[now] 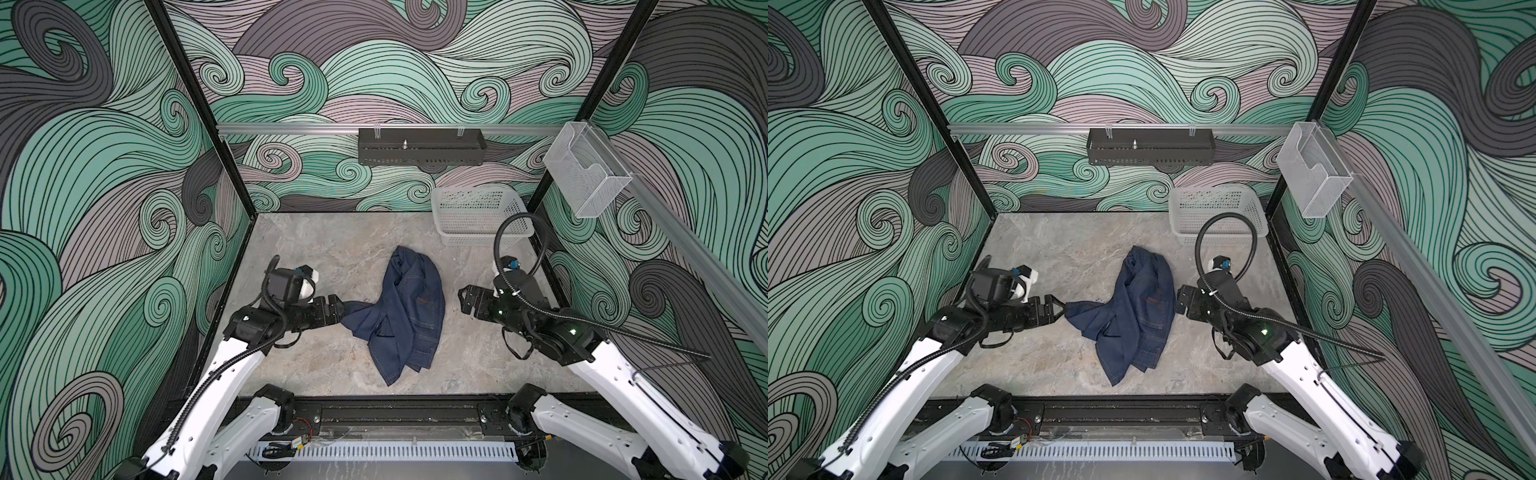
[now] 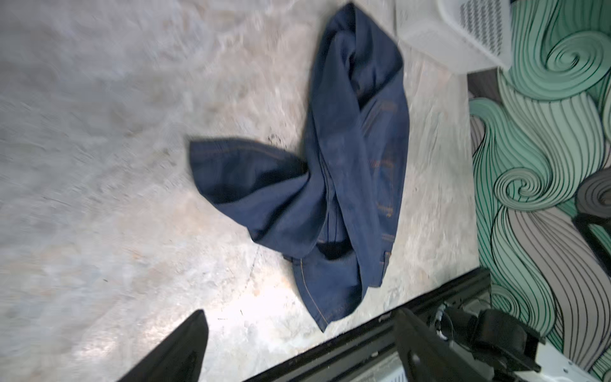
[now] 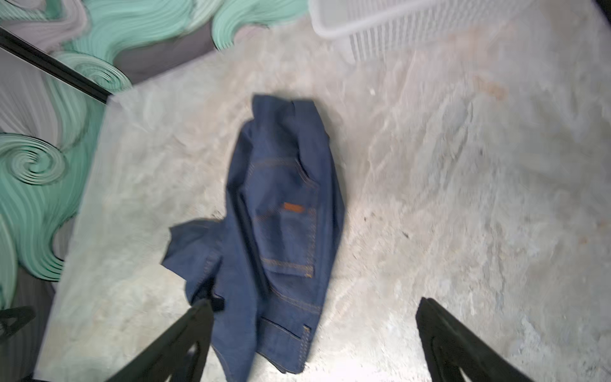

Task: Fold and stack the trousers
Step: Flatten out the trousers at the center of the table.

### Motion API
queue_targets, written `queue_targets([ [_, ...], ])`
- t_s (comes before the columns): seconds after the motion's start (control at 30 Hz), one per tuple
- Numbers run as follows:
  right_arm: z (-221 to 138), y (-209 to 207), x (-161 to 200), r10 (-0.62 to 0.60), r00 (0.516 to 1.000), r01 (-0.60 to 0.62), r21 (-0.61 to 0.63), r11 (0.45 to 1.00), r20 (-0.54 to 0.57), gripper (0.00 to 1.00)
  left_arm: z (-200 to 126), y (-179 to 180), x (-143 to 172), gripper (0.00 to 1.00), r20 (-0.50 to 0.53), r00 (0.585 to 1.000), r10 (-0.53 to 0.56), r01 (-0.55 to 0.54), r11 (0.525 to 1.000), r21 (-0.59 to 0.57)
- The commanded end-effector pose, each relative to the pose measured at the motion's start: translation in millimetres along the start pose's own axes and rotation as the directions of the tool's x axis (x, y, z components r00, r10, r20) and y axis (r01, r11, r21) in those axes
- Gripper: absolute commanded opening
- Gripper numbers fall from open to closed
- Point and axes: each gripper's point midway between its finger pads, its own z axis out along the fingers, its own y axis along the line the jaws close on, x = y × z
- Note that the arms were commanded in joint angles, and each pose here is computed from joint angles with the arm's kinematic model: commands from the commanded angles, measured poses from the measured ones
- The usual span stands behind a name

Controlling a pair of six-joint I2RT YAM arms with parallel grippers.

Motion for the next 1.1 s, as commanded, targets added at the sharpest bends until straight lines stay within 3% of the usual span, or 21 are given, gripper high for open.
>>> queue_targets([
  [0.0, 21.7, 0.1, 29.3, 0.068, 0.993, -0.07, -0.021, 0.997, -0.094, 0.91, 17.5, -18.0, 12.7, 0.92, -0.057, 0.998, -0.022, 0.025, 0.998, 0.054],
  [0.23, 60.5, 15.3, 83.8, 0.18, 0.946, -0.217, -0.115, 0.969, -0.271, 0.78, 61.2, -14.3, 55.5, 0.93, -0.173, 0.983, -0.059, 0.066, 0.997, 0.035],
  [0.37, 72.8, 25.4, 109.5, 0.186, 0.928, -0.242, -0.143, 0.96, -0.323, 0.73, 84.8, -14.5, 81.4, 0.92, -0.23, 0.97, -0.074, 0.086, 0.996, 0.04],
  [0.63, 99.2, 45.1, 148.6, 0.149, 0.906, -0.224, -0.151, 0.963, -0.397, 0.63, 122.5, -16.8, 99.6, 0.78, -0.295, 0.951, -0.092, 0.107, 0.994, 0.032],
  [0.8, 107.9, 46.2, 157.6, 0.148, 0.899, -0.223, -0.14, 0.965, -0.413, 0.42, 139.6, -22.7, 102.9, 0.72, -0.321, 0.942, -0.099, 0.122, 0.991, 0.051],
  [0.9, 108.1, 45.2, 156.6, 0.145, 0.902, -0.216, -0.136, 0.967, -0.407, 0.25, 148.6, -26.4, 105.8, 0.64, -0.339, 0.935, -0.102, 0.131, 0.989, 0.063],
  [0.97, 105.9, 44.6, 154.1, 0.136, 0.906, -0.205, -0.133, 0.97, -0.401, 0.14, 152.6, -30.8, 107.4, 0.53, -0.354, 0.93, -0.098, 0.134, 0.988, 0.078],
  [1.07, 99.9, 44.6, 146.2, 0.122, 0.917, -0.186, -0.135, 0.973, -0.38, 0.02, 151.3, -38.8, 102.9, 0.24, -0.344, 0.935, -0.09, 0.136, 0.985, 0.11],
])
